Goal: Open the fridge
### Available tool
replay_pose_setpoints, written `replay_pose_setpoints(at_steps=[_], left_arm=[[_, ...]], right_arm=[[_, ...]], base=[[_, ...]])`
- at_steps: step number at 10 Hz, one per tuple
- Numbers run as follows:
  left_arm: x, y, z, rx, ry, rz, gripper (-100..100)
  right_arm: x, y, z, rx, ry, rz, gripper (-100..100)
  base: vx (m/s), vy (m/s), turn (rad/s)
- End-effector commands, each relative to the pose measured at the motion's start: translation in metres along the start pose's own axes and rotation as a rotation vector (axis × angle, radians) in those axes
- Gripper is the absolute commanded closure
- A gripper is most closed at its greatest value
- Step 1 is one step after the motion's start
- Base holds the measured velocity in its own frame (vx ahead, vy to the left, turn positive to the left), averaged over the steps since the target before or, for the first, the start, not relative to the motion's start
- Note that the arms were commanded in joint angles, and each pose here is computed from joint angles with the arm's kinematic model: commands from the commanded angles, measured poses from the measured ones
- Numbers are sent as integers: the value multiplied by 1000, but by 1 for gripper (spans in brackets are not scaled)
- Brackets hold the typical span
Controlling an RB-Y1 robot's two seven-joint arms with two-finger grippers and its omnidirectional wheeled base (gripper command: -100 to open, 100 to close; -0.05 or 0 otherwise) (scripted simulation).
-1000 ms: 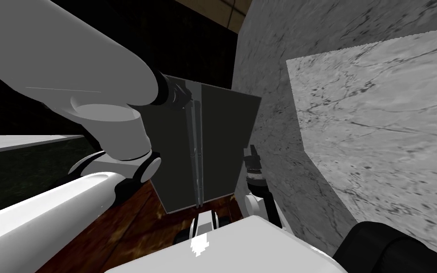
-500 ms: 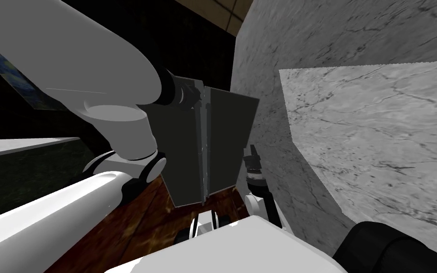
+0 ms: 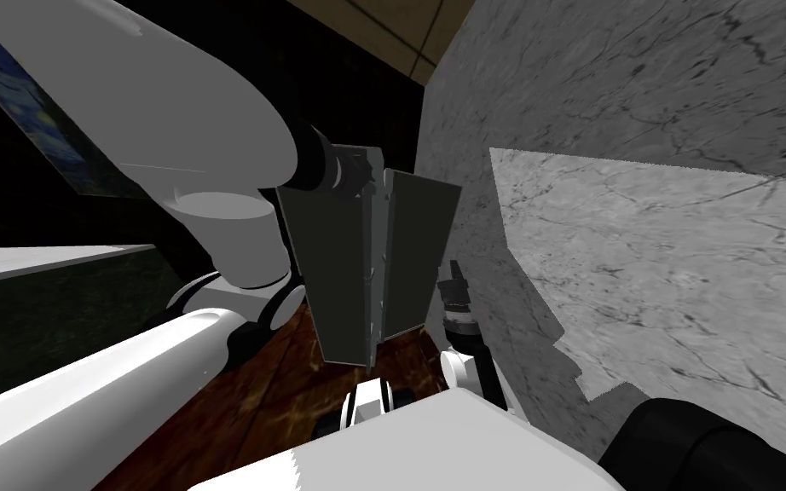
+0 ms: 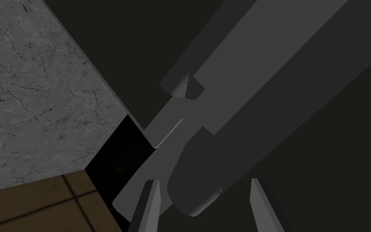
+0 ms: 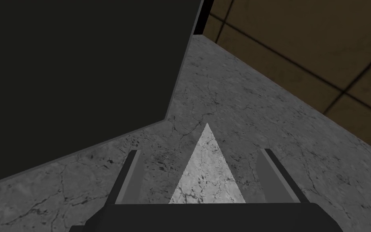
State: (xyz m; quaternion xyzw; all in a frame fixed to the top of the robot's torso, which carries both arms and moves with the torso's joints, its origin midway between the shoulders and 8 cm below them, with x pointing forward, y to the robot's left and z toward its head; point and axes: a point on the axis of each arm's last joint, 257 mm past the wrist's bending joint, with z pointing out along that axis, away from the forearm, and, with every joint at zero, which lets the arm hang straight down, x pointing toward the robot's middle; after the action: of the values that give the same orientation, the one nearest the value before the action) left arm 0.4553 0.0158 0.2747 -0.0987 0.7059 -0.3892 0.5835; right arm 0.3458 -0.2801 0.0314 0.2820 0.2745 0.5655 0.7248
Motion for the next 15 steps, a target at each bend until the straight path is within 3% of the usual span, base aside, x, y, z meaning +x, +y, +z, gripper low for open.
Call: replay_pose_setpoints(at_steps=[1,9,10,12,13,14,15], left_arm=[[13,-15,-5,43,40,-4,100],[64,-71,-36,215,196,-6,100],[57,-70,-34,210,178,-3,100],[36,-51,-18,199,177,-1,100],[37,-48,-14,190,182,9,100],[25,-35,-4,180,180,5,100],[25,-35,-4,181,180,12,100]], right_arm=[[0,0,0,0,0,0,0],[0,0,0,0,0,0,0],[0,0,0,0,0,0,0],[0,0,0,0,0,0,0],[0,0,0,0,0,0,0],[0,0,0,0,0,0,0],[0,0,0,0,0,0,0]], base=[[-25,229,-115],[-46,231,-107],[-29,114,-34],[-138,163,-366],[-140,188,-277],[-109,153,-402],[-108,108,-171]])
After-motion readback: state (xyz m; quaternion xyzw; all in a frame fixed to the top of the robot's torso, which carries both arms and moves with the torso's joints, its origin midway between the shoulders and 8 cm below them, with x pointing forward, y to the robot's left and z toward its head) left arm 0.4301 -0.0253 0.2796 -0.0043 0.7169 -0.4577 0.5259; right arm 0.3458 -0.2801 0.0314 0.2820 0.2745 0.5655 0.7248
